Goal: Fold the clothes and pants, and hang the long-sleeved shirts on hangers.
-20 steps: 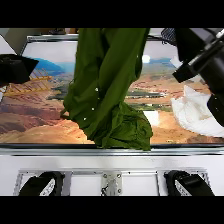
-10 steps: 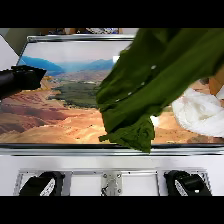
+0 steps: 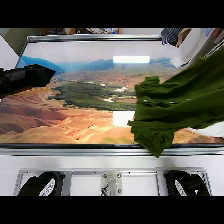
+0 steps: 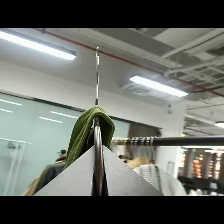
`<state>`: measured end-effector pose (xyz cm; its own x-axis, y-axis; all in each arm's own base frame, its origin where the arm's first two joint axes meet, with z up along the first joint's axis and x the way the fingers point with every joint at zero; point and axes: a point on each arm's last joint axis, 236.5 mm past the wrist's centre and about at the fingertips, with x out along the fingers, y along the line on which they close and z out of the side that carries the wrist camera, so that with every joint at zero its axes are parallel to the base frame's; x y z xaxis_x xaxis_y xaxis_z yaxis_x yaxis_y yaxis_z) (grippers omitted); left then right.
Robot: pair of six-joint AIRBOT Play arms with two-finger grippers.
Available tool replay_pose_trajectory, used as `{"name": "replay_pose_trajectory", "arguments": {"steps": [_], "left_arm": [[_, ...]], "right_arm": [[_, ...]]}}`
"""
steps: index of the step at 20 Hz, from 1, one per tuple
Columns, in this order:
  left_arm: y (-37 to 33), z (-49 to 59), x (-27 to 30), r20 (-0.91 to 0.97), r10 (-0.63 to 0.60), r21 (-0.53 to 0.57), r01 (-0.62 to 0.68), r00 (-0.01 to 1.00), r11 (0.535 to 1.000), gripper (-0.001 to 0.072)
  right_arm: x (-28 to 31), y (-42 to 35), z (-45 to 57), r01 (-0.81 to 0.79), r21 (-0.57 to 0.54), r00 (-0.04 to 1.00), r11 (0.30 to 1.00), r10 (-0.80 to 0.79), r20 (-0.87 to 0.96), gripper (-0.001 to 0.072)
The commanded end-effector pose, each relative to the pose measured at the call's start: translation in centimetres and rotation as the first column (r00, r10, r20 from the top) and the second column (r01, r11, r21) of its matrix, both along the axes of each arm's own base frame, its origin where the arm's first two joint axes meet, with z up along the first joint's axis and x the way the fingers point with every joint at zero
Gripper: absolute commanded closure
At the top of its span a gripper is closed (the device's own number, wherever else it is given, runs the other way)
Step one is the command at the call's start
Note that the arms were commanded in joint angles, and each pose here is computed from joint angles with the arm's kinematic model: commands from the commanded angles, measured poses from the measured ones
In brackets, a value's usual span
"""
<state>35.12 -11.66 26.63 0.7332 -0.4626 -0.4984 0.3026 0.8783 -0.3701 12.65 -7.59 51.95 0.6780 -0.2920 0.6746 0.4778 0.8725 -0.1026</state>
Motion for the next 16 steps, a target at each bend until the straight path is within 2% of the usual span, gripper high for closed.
{"name": "replay_pose_trajectory", "arguments": {"steps": [1,6,9,16], "left_arm": [[-0.4,-0.9,0.7,-0.03,-0.009,-0.015,0.009,1.0,1.0,0.0696],[-0.3,-1.1,0.8,-0.035,-0.008,-0.014,0.008,0.999,1.0,0.0696],[-0.3,-1.1,0.8,-0.035,-0.008,-0.013,0.008,0.999,1.0,0.0696],[-0.3,-1.1,0.8,-0.035,-0.007,-0.011,0.007,0.999,1.0,0.0696]], "right_arm": [[-2.2,-3.4,-0.8,0.165,0.034,0.986,0.986,-0.165,-0.026,0.0703],[-3.7,-6.1,-1.2,0.339,0.047,0.94,0.94,-0.337,-0.043,0.0703],[-4.1,-6.8,-0.6,0.458,0.005,0.889,0.889,-0.457,-0.036,0.0702],[-2.4,-5.8,1.9,0.541,-0.095,0.839,0.836,-0.544,-0.01,0.0703]]}}
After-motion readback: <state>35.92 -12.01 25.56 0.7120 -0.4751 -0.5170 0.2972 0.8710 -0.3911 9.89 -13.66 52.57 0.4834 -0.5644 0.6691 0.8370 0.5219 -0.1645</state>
